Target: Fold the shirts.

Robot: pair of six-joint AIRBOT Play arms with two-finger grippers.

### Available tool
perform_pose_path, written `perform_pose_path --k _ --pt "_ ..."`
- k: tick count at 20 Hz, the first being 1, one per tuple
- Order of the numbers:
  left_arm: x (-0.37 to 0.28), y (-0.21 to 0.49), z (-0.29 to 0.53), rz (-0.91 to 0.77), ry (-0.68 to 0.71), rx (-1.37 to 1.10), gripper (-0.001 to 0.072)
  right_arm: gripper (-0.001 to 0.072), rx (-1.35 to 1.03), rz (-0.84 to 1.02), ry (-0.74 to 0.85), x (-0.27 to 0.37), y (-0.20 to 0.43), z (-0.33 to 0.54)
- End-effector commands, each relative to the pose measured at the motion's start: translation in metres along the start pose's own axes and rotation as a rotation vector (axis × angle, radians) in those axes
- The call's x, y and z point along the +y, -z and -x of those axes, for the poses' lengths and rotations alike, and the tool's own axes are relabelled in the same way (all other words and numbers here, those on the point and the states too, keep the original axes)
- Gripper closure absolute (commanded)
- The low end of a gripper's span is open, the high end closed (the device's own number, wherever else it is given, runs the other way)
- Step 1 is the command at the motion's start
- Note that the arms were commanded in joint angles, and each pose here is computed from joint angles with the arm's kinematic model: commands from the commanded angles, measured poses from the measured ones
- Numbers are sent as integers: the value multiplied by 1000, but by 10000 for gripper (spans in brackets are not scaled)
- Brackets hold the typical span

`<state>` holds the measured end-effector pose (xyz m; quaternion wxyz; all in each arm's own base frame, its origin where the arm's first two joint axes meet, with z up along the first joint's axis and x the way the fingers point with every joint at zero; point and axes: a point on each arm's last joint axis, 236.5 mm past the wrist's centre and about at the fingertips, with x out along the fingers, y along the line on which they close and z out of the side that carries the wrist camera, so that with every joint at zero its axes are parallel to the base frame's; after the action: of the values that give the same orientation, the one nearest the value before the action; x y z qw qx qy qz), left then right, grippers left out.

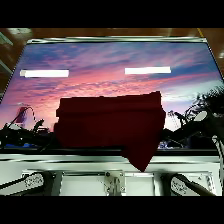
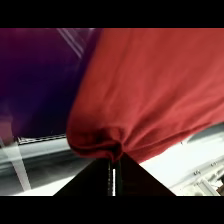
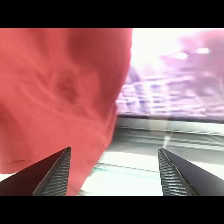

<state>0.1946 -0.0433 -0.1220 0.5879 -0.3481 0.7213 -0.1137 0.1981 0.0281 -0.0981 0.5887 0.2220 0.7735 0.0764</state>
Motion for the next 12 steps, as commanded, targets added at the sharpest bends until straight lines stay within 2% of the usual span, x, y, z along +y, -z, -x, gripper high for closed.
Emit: perform_pose_path --k 1,3,4,6,7,10,11,12 --pt "-4 5 0 -25 15 21 666 34 23 -2 -100 22 11 -16" --pt "-4 5 1 -28 15 21 666 57 -28 -31 -103 20 1 -24" --pt "-4 4 1 -30 14 18 667 109 -52 -51 -95 16 -3 -28" --pt "-5 1 3 -35 13 11 666 109 -62 -87 -100 14 -2 -36" --pt "-5 -1 5 -39 11 4 666 139 -59 -96 -105 14 1 -40" --pt "-8 -12 13 -57 3 -23 666 610 -72 -95 -110 14 -1 -42" --pt "-9 -17 16 -71 0 -37 666 647 -80 -75 -127 18 -3 -42" --pt "-9 -22 20 -81 -5 -51 667 647 -89 -53 -152 25 -5 -40"
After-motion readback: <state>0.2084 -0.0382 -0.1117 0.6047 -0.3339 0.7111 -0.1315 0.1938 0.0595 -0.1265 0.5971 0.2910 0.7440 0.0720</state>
